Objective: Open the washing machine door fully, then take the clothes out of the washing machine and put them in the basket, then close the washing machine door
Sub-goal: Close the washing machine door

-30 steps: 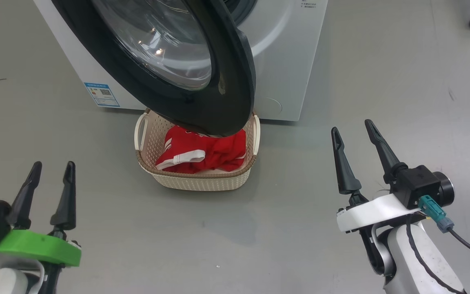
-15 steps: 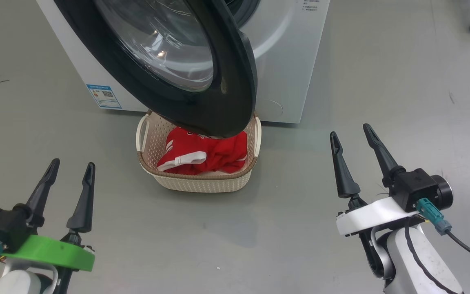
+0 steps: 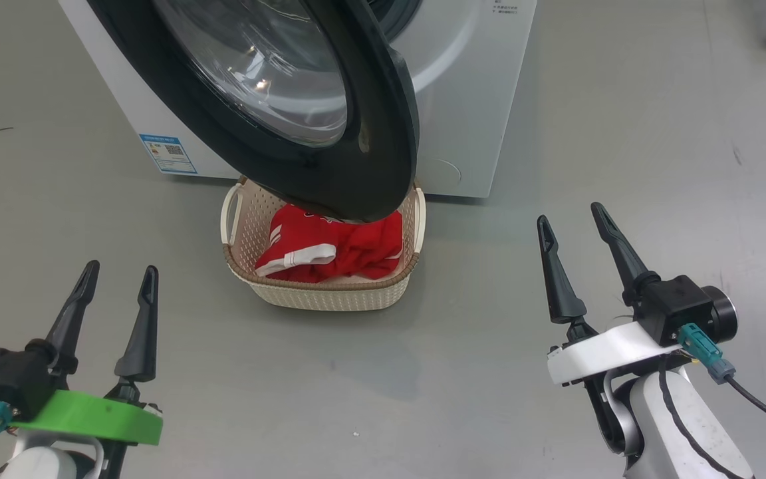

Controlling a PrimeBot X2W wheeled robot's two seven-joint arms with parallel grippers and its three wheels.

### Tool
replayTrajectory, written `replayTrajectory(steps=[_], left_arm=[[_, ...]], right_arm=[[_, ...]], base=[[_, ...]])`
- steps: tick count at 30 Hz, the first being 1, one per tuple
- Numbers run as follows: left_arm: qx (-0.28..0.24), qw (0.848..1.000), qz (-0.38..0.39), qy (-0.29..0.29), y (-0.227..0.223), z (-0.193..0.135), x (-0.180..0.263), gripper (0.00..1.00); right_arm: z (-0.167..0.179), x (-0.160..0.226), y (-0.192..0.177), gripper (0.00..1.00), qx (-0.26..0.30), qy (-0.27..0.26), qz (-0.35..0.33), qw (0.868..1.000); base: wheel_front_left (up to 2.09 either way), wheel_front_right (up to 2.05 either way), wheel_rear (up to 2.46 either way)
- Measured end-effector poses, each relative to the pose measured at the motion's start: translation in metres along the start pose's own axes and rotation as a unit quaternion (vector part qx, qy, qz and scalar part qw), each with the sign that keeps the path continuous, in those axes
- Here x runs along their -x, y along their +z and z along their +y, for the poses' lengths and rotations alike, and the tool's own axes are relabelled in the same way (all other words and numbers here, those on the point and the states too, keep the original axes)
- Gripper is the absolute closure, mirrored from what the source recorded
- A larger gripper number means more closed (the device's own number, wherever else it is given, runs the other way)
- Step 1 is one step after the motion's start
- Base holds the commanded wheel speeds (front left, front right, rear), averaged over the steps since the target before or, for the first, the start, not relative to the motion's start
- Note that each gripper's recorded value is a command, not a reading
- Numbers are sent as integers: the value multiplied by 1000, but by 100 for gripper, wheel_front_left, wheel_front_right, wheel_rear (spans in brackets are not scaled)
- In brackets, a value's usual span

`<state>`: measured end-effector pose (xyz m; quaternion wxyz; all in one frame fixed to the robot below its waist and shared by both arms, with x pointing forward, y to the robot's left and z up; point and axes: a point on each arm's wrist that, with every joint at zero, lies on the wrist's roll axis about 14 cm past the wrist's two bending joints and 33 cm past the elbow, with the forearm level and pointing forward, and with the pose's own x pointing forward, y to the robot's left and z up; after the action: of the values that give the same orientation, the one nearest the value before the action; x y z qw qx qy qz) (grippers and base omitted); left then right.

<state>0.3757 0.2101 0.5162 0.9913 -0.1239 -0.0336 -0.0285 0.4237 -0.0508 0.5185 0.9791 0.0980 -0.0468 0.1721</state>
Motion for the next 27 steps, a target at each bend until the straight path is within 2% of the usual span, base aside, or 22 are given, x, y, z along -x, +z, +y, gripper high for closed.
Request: replayTrajectory(steps=[11,12,14,19,27], left_arm=[[-6,1000,-4,0,0,0,-1,0],[-6,1000,-5,1,0,0,-1,0],[-6,1000,-5,3,0,1,-1,0],[-1,1000,-5,1,-1,-2,-1,0],[2,1000,7,5,-11,0,0,0]], right_arm=[[0,-1,-3,0,-1,1,3,1000],[0,-1,-3,7,-1,1,3,1000],[1,-1,-4,100,-1,2,4,1000],[8,-2,-5,100,9,22,5,1000],[40,-19,-6,100,23,103,-2,994]], base=[[0,0,0],[0,0,0],[0,0,0],[0,0,0],[0,0,0]])
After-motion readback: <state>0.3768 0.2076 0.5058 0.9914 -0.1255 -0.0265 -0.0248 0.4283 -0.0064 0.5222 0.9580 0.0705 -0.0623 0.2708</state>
